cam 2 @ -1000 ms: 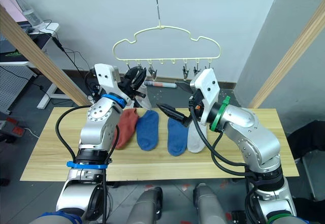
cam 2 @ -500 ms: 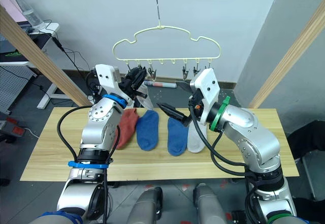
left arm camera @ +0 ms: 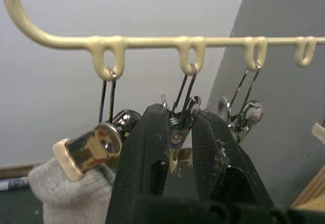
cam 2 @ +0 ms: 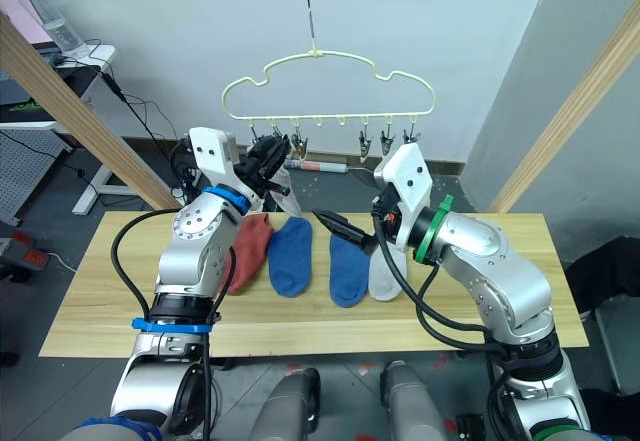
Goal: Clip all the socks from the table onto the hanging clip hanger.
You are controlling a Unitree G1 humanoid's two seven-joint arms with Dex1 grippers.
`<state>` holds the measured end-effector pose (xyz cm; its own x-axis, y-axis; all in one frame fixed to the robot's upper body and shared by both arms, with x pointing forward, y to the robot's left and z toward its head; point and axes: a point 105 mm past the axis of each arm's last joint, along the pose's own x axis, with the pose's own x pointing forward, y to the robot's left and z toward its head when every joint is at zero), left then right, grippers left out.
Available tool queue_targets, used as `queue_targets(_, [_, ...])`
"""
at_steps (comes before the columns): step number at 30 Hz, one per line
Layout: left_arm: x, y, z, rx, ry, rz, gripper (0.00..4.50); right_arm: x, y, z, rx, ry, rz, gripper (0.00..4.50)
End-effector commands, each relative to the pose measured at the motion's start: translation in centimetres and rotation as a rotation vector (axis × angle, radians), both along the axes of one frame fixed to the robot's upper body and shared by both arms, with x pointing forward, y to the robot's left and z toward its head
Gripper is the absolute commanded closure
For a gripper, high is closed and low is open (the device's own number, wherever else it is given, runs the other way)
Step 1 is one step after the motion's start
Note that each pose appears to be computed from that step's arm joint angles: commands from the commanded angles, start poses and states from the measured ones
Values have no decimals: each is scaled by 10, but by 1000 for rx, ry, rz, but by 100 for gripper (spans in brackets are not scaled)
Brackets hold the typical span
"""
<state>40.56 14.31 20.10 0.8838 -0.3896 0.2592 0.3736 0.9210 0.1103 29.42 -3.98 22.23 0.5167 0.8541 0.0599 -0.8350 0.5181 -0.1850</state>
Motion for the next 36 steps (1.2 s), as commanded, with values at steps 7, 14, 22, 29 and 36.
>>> queue_targets(7, [0, -1, 17, 1, -66, 12, 109, -5, 2, 6, 4, -43, 13, 0])
queue_targets(14, [1, -2, 20, -4, -77, 12, 109, -6, 1, 6, 4, -45, 8, 0])
queue_targets(22, [3, 4, 25, 6, -98, 45, 109, -6, 1, 6, 7, -45, 5, 0])
queue_targets(29, [6, 11, 30, 18, -128, 104, 109, -6, 2, 7, 9, -44, 3, 0])
queue_targets(36, [7, 8, 29, 15, -129, 98, 109, -6, 1, 6, 9, -42, -1, 0])
